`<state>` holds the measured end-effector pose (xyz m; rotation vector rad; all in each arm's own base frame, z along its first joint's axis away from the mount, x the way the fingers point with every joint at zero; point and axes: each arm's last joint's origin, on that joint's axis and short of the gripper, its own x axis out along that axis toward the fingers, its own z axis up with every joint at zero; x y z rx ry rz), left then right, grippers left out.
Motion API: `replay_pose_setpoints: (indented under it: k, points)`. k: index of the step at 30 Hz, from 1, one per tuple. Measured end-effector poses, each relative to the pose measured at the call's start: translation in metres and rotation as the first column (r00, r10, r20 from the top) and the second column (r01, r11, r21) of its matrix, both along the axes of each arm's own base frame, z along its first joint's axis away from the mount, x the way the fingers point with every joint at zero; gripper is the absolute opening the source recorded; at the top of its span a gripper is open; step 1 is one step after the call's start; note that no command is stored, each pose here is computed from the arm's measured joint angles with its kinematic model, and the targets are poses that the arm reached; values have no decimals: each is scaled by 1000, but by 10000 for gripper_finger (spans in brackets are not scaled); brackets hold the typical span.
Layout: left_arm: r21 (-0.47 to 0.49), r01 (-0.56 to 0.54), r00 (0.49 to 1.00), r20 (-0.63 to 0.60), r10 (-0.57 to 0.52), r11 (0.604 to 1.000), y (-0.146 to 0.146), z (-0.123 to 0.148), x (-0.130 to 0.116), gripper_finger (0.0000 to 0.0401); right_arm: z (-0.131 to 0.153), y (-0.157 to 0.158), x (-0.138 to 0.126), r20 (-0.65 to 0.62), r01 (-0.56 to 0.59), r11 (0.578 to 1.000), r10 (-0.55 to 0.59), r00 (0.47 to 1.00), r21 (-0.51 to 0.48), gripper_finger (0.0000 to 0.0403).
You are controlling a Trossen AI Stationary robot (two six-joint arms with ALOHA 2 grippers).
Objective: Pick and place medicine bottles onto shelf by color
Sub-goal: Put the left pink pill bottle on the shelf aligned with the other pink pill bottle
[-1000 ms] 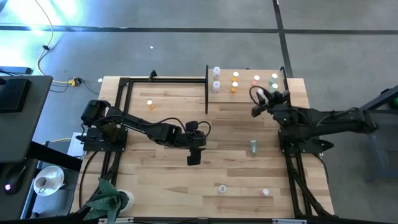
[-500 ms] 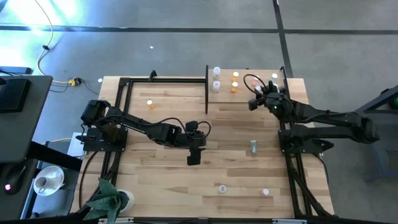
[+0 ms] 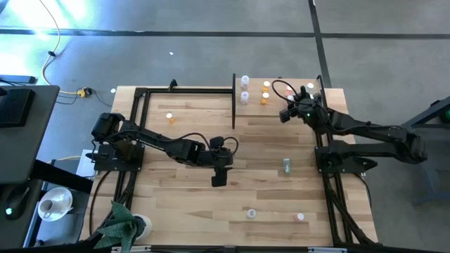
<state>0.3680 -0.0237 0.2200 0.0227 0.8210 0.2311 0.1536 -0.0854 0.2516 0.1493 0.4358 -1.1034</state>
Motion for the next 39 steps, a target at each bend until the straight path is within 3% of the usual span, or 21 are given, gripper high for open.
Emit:
replay_pose_setpoints:
  k: [21, 39]
  points:
    - [0, -1, 1000, -7, 1, 1000, 0, 0, -1, 177, -4, -4, 7, -40, 21, 1000, -20, 999, 11, 104]
    - [1, 0, 1000, -7, 0, 1000, 0, 0, 0, 177, -7, -4, 6, -56, 37, 999, -36, 998, 9, 179]
